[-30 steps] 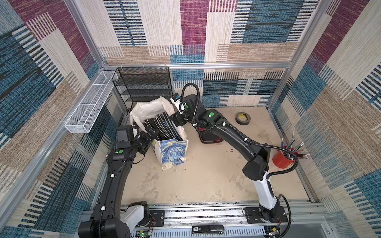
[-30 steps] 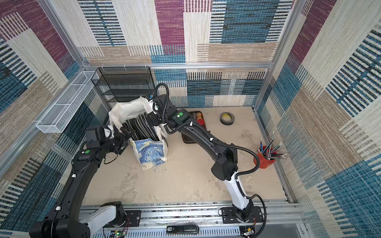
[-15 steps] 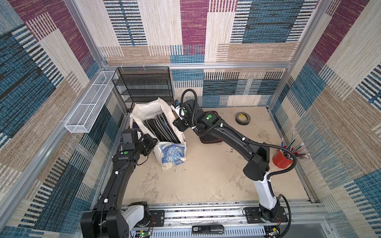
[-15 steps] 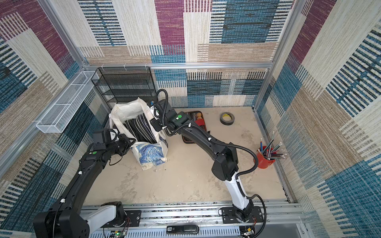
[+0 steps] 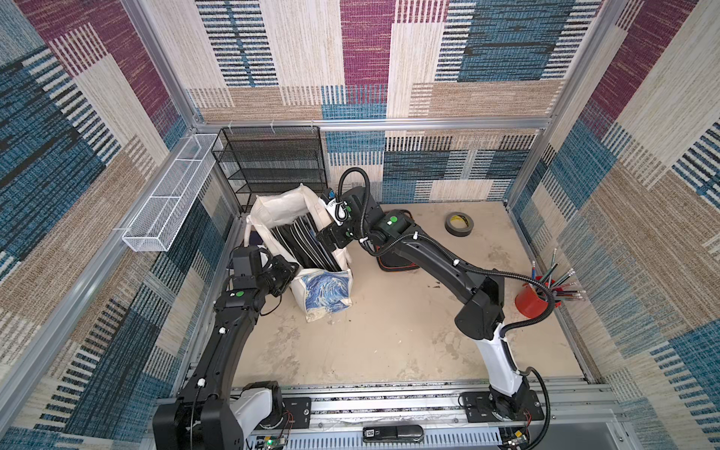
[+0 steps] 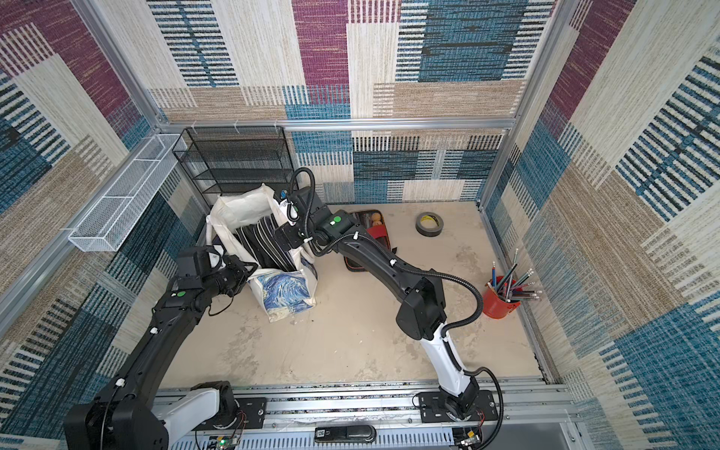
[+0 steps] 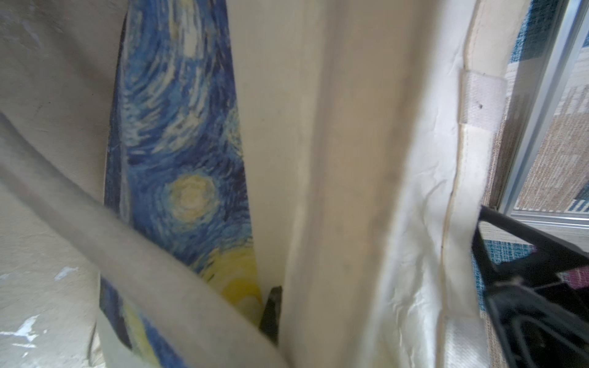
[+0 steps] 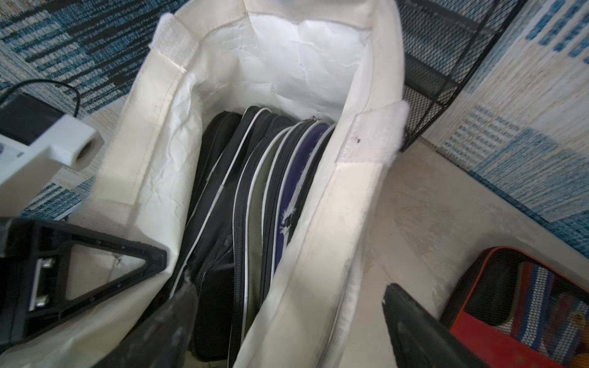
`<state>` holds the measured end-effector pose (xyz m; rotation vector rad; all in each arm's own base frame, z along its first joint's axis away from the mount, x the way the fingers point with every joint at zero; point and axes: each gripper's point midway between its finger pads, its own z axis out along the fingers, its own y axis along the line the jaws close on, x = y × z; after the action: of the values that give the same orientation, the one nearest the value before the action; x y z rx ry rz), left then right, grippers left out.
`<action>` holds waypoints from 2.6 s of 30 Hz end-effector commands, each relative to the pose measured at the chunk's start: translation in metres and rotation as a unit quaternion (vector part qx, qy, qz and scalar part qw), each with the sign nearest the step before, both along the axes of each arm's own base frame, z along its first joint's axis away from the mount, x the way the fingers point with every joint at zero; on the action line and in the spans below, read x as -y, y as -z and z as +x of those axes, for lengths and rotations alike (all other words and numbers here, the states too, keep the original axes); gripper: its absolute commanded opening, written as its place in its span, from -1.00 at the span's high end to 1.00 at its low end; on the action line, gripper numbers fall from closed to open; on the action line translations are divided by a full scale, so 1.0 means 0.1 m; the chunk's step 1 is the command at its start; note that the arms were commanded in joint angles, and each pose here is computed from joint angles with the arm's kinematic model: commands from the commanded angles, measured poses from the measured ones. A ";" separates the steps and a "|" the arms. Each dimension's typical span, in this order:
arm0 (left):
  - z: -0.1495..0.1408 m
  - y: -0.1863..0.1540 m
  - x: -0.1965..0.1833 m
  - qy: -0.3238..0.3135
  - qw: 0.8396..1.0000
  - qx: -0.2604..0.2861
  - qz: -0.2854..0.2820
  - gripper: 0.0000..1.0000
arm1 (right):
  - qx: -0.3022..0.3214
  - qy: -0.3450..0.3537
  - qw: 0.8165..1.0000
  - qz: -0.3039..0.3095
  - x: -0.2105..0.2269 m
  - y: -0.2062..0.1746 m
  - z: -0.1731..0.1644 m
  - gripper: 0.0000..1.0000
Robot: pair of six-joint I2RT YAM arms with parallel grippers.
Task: Remove the ping pong set from the canvas bag
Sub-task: Adjust the canvas bag at the center of the board, then pick up the ping pong set from the canvas bag.
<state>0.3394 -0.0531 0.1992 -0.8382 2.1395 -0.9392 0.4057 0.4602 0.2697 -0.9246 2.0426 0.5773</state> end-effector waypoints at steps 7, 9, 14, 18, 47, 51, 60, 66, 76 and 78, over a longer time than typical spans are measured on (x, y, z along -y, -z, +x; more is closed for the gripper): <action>-0.23 0.13 -0.12 -0.018 0.999 -0.019 0.043 1.00 | -0.006 0.028 0.999 0.015 0.14 -0.05 0.14 1.00; -0.34 0.21 -0.20 -0.031 0.997 -0.033 0.061 1.00 | 0.000 0.051 0.999 0.010 0.34 -0.08 0.24 1.00; -0.60 0.46 -0.33 -0.055 0.992 -0.064 0.095 1.00 | 0.005 0.121 0.992 -0.024 0.84 0.15 0.51 1.00; -0.70 0.62 -0.37 -0.064 0.989 -0.079 0.104 1.00 | -0.009 0.139 0.989 -0.038 0.97 0.41 0.57 1.00; -0.36 0.25 -0.25 -0.043 0.996 0.002 0.073 1.00 | 0.050 -0.066 0.995 0.057 -0.34 -0.41 -0.18 -0.82; -0.35 0.22 -0.25 -0.040 0.996 0.008 0.076 1.00 | 0.037 -0.069 0.995 0.057 -0.48 -0.26 -0.04 -0.66; -0.35 0.28 -0.21 -0.033 0.997 0.008 0.068 1.00 | -0.009 -0.048 0.996 0.071 -0.45 0.10 0.28 -0.55; -0.36 0.28 -0.20 -0.031 0.997 0.011 0.066 1.00 | -0.017 -0.028 0.998 0.061 -0.40 0.30 0.42 -0.45; -0.33 0.27 -0.19 -0.028 0.997 0.014 0.066 1.00 | -0.007 -0.015 0.999 0.040 -0.39 0.41 0.44 -0.28; -0.32 0.26 -0.19 -0.027 0.997 0.016 0.066 1.00 | -0.008 -0.024 0.999 0.044 -0.43 0.39 0.40 -0.24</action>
<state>0.3063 -0.0313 0.1722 -0.8438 2.1056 -0.7671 0.4472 0.5016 0.2292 -0.9210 2.0021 0.7061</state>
